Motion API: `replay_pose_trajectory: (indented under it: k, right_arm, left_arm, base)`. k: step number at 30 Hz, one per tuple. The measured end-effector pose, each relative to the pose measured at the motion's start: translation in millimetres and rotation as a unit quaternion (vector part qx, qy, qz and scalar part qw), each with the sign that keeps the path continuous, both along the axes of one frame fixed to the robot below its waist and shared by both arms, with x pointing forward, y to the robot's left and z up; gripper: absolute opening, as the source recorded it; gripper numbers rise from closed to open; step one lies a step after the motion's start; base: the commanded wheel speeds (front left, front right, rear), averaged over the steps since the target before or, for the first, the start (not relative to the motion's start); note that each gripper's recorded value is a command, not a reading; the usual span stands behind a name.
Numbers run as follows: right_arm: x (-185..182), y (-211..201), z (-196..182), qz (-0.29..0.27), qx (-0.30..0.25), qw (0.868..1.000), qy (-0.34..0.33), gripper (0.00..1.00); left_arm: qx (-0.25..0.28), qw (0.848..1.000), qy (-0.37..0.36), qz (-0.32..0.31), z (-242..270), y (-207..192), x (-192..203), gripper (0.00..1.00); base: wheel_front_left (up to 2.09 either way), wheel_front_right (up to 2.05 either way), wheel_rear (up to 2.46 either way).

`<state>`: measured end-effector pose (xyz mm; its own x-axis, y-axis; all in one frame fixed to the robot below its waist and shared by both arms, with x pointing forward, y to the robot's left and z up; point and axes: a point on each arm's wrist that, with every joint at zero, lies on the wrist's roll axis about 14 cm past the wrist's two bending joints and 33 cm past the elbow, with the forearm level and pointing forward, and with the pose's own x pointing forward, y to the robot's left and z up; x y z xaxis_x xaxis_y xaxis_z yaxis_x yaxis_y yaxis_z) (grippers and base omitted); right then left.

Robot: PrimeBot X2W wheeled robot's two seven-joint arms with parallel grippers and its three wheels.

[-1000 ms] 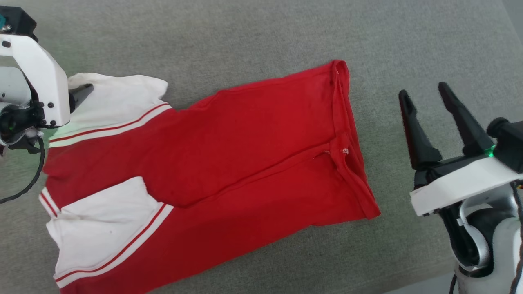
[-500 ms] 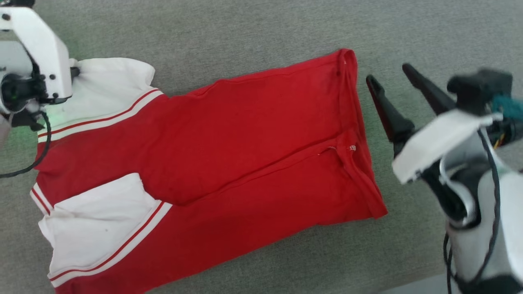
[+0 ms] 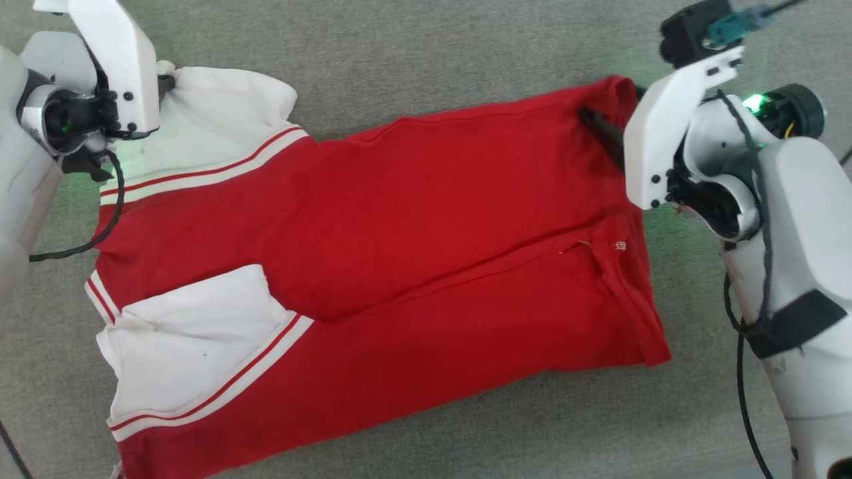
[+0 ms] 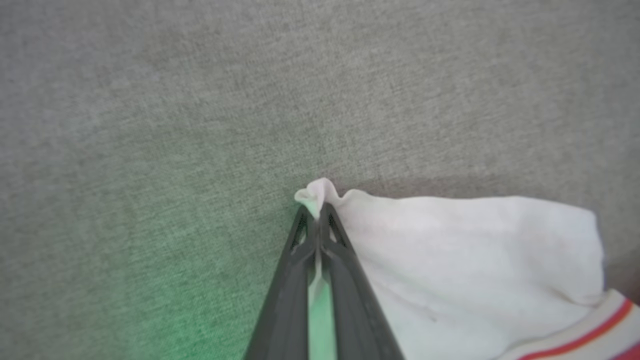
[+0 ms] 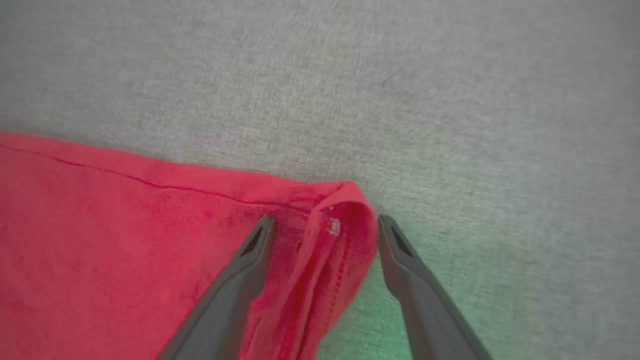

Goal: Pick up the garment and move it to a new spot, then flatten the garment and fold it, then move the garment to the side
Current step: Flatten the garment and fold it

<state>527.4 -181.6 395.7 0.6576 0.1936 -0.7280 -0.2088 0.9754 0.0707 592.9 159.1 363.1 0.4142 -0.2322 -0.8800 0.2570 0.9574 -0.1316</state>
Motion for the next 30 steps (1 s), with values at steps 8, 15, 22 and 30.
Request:
replay_pose_trajectory:
  k: [8, 15, 22, 30]
  right_arm:
    - [-9.8, 8.8, -23.2, 0.026, -0.021, 0.992, 0.121, 0.0]
    - [-1.0, 5.8, -14.6, 0.026, -0.023, 0.996, 0.088, 0.0]
    - [-1.7, 3.2, 4.1, 0.031, -0.02, 0.999, 0.036, 0.0]
    - [-2.1, 8.7, 37.7, 0.041, -0.003, 0.998, -0.037, 0.0]
  left_arm:
    - [-0.005, 1.0, -0.009, 0.009, 2.2, 2.3, -1.1, 0.0]
    - [-0.011, 0.999, -0.039, 0.015, 18.0, 7.9, -1.6, 0.0]
    - [-0.009, 0.997, -0.07, 0.018, 53.2, 20.8, -6.8, 0.0]
    - [-0.015, 0.995, -0.098, 0.018, 94.9, 32.7, -17.7, 0.0]
  base:
    - [0.0, 0.0, 0.0]
    - [0.0, 0.0, 0.0]
    - [0.0, 0.0, 0.0]
    - [0.0, 0.0, 0.0]
